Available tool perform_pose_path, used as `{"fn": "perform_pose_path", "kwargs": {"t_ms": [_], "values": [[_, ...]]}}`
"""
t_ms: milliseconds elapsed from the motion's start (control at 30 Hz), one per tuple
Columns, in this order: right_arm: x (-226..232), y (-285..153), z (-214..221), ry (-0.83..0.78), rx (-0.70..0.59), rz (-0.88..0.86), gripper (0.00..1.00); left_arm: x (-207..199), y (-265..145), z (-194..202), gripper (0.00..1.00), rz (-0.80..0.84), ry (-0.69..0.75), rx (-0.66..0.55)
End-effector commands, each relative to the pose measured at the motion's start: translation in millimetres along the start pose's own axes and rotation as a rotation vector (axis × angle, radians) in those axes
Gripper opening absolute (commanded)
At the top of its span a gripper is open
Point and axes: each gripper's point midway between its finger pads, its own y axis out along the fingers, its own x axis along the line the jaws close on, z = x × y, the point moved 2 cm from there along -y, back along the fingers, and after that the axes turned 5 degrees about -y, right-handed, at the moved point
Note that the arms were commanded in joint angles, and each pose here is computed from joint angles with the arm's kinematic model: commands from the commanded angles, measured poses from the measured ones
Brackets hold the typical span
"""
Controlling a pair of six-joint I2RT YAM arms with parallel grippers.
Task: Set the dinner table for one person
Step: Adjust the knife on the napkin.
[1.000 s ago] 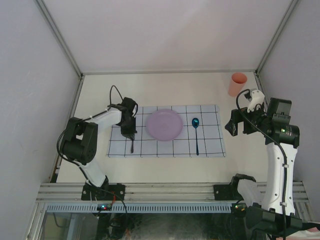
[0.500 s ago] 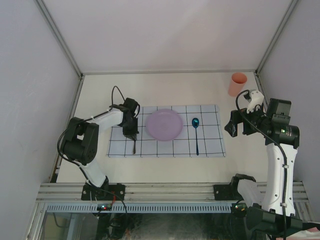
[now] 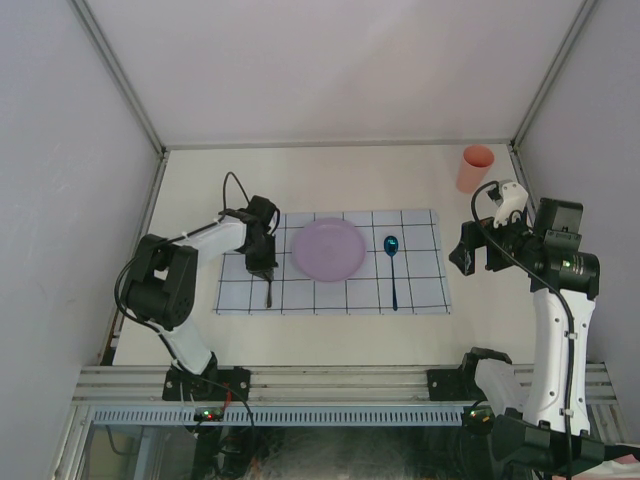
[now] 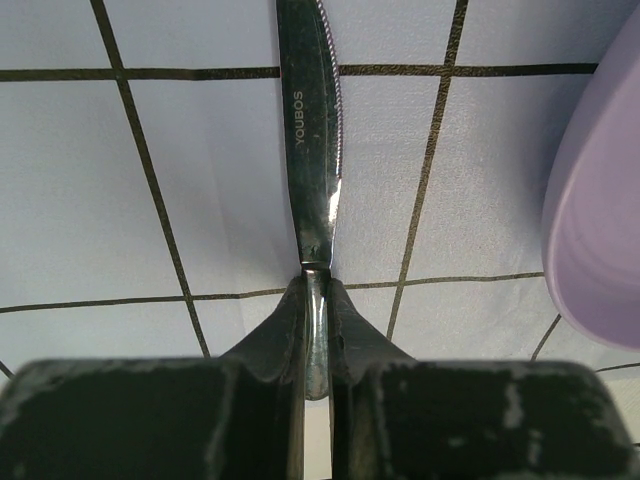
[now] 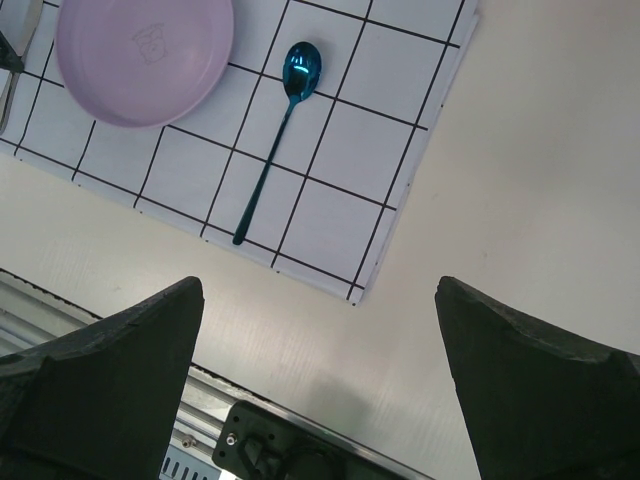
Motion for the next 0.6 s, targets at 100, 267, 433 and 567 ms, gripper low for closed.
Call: {"fn": "perform_pose_path", "kwargs": {"t_ms": [100,267,433,567], "values": [[0.2,-1.4,-13.9,-0.037,-0.048,-0.007,1.00,0.7,-8.9,-9.8,0.00,-0.005,-0.027,-0.059],[1.1,-2.3,-13.0,-0.038,-0.046,-0.006,1.00,4.4,-9.7,-9.5,0.00,-0.024,-0.035,-0.063],[1.9,-2.3,-11.2,-0.038,-0.045,-0.007,1.00,5.4,-10.6,-9.1,0.00,-0.027,-0.036,-0.065],[1.4,-1.3,-12.5,-0.037,-0.049,-0.009,1.00,5.8,-11.1,-8.6,0.00,-0.026,-0.037,-0.066]]}}
